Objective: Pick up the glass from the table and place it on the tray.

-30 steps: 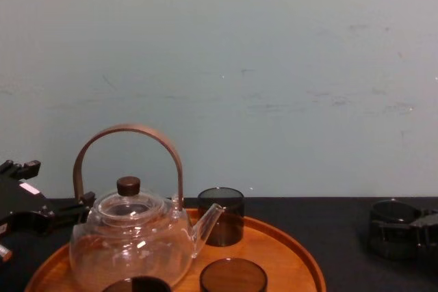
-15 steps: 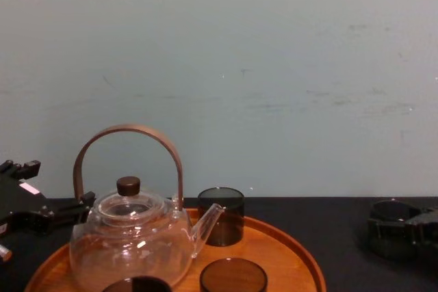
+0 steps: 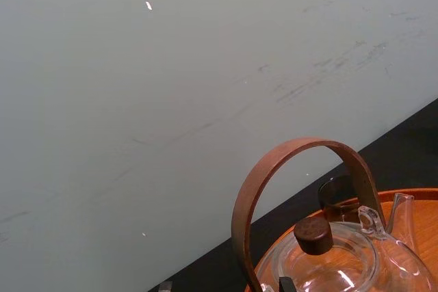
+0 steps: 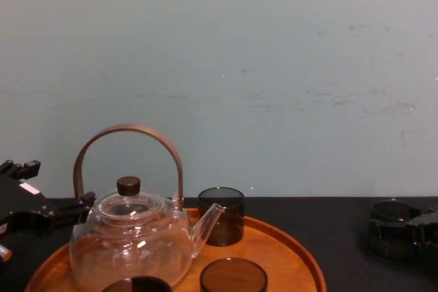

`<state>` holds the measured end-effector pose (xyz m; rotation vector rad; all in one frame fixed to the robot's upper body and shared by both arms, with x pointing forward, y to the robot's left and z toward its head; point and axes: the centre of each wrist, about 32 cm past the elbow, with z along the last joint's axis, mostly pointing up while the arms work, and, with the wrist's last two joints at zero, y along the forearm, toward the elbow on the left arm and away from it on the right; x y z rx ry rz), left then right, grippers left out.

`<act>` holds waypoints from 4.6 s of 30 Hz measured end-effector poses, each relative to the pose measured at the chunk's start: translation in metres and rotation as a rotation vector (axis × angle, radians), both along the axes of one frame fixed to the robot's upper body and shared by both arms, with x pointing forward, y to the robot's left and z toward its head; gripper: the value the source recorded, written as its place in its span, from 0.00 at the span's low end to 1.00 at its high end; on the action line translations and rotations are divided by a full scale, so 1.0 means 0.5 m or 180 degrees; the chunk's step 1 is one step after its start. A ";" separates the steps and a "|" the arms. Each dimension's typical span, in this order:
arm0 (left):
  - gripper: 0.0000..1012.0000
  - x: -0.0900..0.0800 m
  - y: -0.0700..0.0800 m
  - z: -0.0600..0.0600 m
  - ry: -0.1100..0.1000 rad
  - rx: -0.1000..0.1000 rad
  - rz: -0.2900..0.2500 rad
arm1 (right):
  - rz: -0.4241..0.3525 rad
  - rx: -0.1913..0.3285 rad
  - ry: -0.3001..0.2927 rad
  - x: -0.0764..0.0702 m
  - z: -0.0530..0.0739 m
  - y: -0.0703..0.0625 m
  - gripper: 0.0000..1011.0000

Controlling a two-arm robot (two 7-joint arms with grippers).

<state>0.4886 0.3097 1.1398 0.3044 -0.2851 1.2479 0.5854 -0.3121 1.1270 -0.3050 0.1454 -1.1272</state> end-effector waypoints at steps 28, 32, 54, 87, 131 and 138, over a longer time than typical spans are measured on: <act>1.00 0.000 0.000 0.000 0.0000 0.0000 0.0000 | -0.0003 0.0002 0.0003 -0.001 0.000 0.000 0.89; 1.00 0.000 0.000 0.000 0.0000 0.0000 0.0000 | -0.0003 0.0002 0.0003 -0.001 0.000 0.000 0.89; 1.00 0.000 0.000 0.000 0.0000 0.0000 0.0000 | -0.0003 0.0002 0.0003 -0.001 0.000 0.000 0.89; 1.00 0.000 0.000 0.000 0.0000 0.0000 0.0000 | 0.0002 0.0073 0.0012 -0.009 0.001 -0.009 0.89; 1.00 0.000 0.000 0.000 0.0000 0.0000 0.0000 | 0.0410 0.0102 -0.0247 -0.071 0.086 0.042 0.89; 1.00 0.000 0.000 0.000 0.0000 0.0000 0.0000 | 0.0503 0.0113 -0.0237 -0.070 0.086 0.056 0.89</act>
